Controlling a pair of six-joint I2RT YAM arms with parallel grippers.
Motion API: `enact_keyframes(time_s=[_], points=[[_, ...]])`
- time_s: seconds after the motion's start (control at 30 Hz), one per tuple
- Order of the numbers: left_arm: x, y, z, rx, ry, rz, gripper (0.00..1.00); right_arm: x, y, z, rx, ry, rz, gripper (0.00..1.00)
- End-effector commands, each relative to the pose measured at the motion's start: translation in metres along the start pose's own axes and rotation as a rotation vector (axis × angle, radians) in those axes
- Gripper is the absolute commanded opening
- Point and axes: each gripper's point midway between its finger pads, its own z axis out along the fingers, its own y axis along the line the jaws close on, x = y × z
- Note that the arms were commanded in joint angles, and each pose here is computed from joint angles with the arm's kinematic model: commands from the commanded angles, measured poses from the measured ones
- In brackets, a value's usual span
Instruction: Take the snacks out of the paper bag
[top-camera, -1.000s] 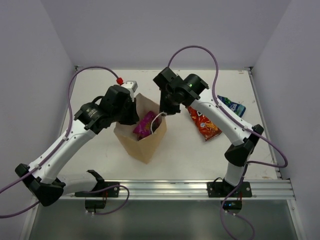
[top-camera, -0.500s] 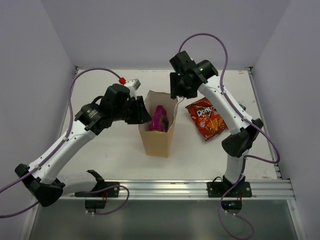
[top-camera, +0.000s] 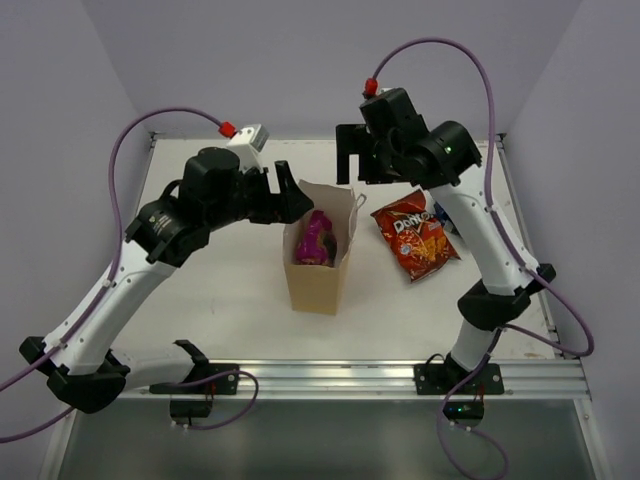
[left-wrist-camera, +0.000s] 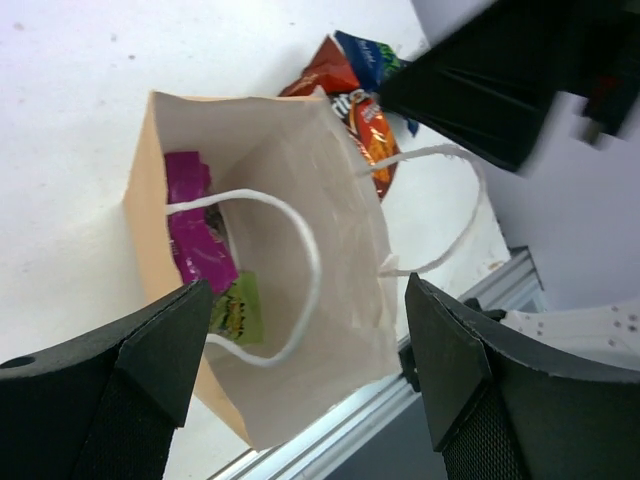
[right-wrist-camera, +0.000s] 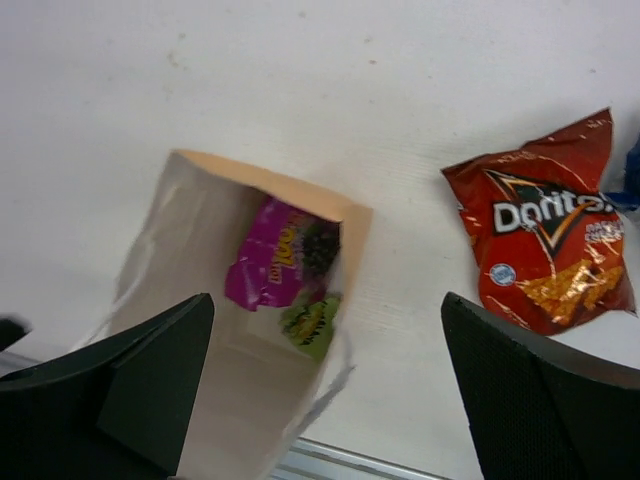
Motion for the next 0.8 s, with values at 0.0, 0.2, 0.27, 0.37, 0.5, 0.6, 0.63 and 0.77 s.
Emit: enact_keyframes(time_s=[0.0, 0.2, 0.27, 0.37, 0.5, 0.6, 0.63, 0.77], points=[[0.000, 0.024, -0.001, -0.120, 0.004, 0.067, 0.85, -0.008, 0.021, -0.076, -0.133, -0.121, 0.020, 0.99], [0.016, 0.038, 0.004, -0.158, 0.053, 0.093, 0.84, 0.002, 0.076, -0.114, -0.369, -0.109, 0.084, 0.99], [0.020, 0.044, 0.004, -0.185, 0.067, 0.107, 0.82, 0.006, 0.088, -0.118, -0.404, -0.102, 0.088, 0.99], [0.017, 0.052, -0.001, -0.230, 0.059, 0.123, 0.68, 0.012, 0.098, -0.111, -0.396, -0.074, 0.119, 0.91], [0.017, 0.064, -0.012, -0.299, 0.052, 0.128, 0.31, 0.022, 0.114, -0.098, -0.395, -0.037, 0.139, 0.55], [0.022, 0.069, -0.017, -0.312, 0.052, 0.123, 0.12, 0.028, 0.124, -0.088, -0.390, -0.015, 0.151, 0.24], [0.024, 0.068, -0.018, -0.303, 0.055, 0.121, 0.10, 0.030, 0.126, -0.086, -0.383, -0.006, 0.157, 0.16], [0.036, 0.071, -0.017, -0.293, 0.081, 0.111, 0.02, 0.051, 0.125, -0.059, -0.298, 0.076, 0.182, 0.00]])
